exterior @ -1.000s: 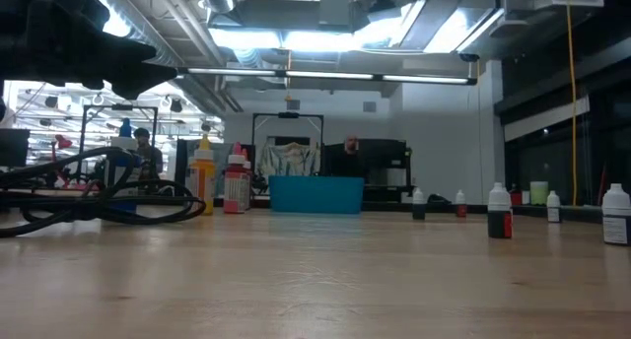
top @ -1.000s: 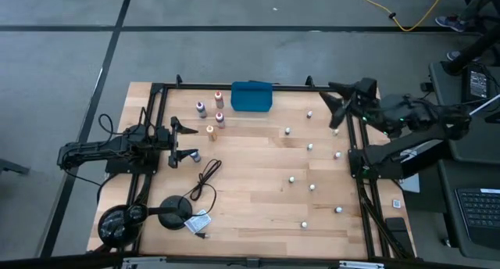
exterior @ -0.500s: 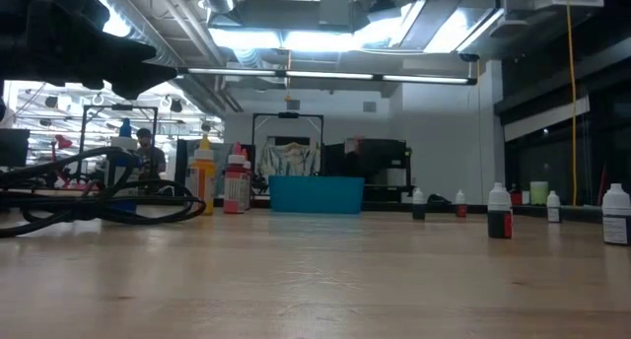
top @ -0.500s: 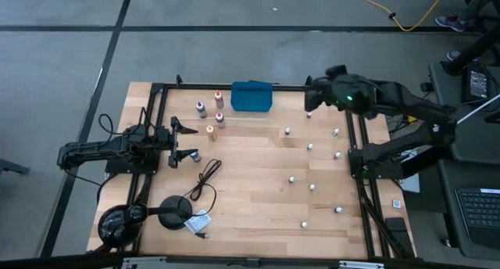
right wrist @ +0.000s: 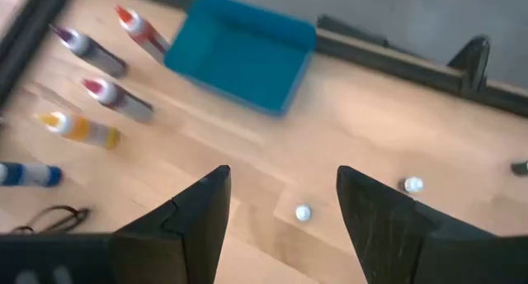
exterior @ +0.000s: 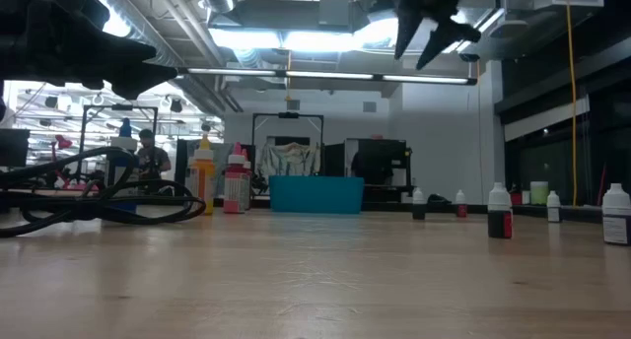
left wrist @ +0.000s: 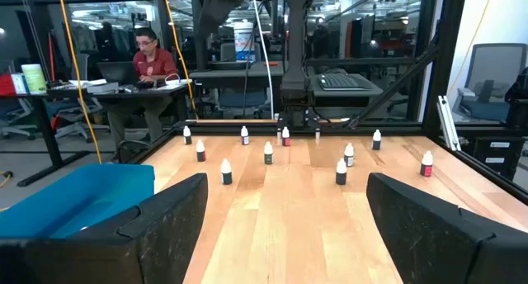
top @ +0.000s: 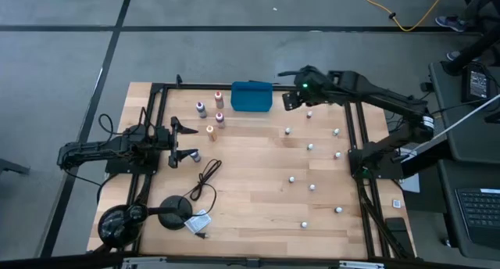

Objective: Pick & Place food coloring
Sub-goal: Put the small black food coloring bottle into the blue container

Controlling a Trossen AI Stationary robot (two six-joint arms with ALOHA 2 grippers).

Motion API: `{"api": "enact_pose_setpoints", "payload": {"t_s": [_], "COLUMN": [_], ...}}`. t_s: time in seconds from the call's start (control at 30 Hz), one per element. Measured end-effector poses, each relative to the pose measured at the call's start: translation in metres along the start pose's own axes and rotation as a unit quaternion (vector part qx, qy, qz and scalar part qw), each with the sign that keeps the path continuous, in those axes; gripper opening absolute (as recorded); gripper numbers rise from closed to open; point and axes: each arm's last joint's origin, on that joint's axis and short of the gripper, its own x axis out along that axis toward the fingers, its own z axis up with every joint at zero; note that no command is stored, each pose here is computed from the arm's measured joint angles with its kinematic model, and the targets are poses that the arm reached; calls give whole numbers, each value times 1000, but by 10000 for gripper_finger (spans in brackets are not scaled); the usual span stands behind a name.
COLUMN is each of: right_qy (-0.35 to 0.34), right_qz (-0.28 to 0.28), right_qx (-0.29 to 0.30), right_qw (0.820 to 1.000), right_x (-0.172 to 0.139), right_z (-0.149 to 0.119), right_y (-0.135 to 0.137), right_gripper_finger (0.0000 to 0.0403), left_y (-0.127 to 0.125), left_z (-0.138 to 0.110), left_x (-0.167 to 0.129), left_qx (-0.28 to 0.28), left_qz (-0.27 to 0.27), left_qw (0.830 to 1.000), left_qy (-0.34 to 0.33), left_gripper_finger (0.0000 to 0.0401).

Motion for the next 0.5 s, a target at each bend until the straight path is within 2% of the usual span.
{"api": "enact_pose_setpoints", "payload": {"t_s": [0.13,0.5], "right_qy": [31,130], "right_qz": [-27,-78], "right_qx": [-4,-67], "right_qw": [999,986], "right_x": [20,75], "right_z": [-2,-14], "right_y": [4,15], "right_gripper_finger": [223,223], "left_y": [0,0], "left_z": [0,0], "left_x": [0,0], "left_qx": [0,0], "left_qz": [0,0], "left_qw": [1000,1000], "left_qy": [0,0], "left_gripper_finger": [328,329]}}
